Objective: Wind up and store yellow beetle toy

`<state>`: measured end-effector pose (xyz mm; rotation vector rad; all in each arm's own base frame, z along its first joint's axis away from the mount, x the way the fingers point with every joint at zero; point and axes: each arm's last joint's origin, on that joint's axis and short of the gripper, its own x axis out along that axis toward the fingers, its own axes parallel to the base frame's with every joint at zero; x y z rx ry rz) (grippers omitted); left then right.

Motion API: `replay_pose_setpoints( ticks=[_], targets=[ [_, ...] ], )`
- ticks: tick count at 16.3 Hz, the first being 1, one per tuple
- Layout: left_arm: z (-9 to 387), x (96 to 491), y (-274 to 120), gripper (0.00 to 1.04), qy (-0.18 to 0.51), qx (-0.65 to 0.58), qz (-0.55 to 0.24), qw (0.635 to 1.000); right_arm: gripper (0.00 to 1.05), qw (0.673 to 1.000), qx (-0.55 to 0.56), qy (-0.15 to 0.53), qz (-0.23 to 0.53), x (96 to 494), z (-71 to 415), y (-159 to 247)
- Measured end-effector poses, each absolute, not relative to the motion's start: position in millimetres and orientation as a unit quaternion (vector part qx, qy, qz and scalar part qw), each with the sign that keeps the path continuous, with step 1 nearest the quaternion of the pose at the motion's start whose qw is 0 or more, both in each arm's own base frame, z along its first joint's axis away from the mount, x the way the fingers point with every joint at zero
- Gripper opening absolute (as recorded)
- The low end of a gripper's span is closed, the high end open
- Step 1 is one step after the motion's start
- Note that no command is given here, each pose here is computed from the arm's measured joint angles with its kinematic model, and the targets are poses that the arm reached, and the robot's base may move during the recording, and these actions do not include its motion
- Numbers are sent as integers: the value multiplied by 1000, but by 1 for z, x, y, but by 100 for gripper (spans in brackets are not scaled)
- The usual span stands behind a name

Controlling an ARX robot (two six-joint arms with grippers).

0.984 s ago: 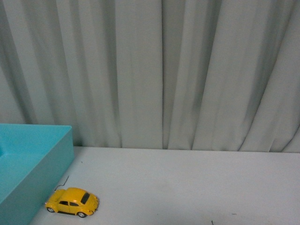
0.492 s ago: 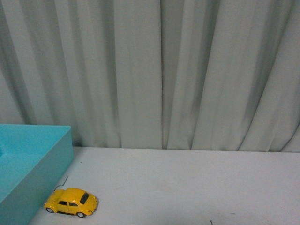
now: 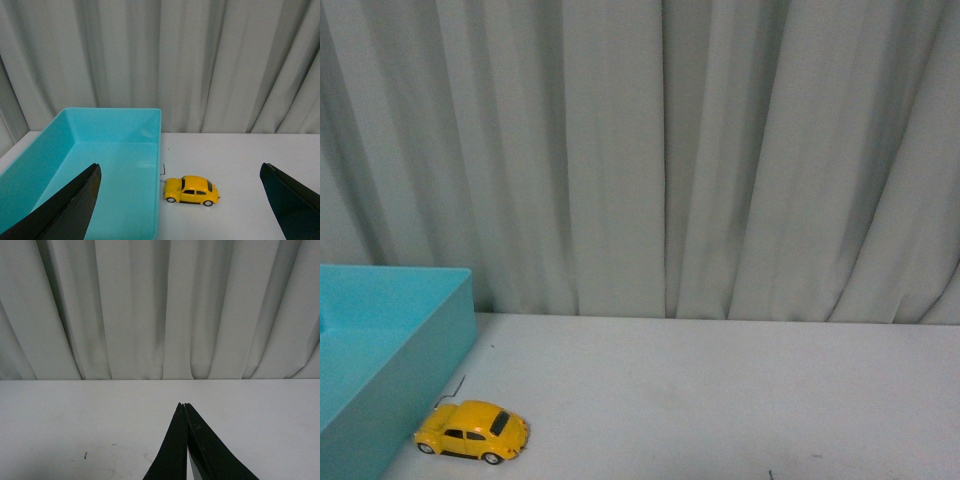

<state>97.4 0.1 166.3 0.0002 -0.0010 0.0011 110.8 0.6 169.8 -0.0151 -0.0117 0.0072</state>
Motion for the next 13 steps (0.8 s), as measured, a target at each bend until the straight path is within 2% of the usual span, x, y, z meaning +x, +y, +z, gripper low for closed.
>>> replay_pose_setpoints(
  ticks=[6,7,8,13],
  targets=[
    [166,97,0,98,-1,0,1,1000,2,1000,-7,3,2,97,166,0],
    [166,97,0,98,0,0,1,1000,17,1000,-7,-2,2,97,167,0],
    [166,97,0,98,0,0,1,1000,28,1000,-7,-2,2,97,167,0],
    [166,97,0,98,0,0,1,1000,67,1000,-7,-2,2,97,167,0]
  ],
)
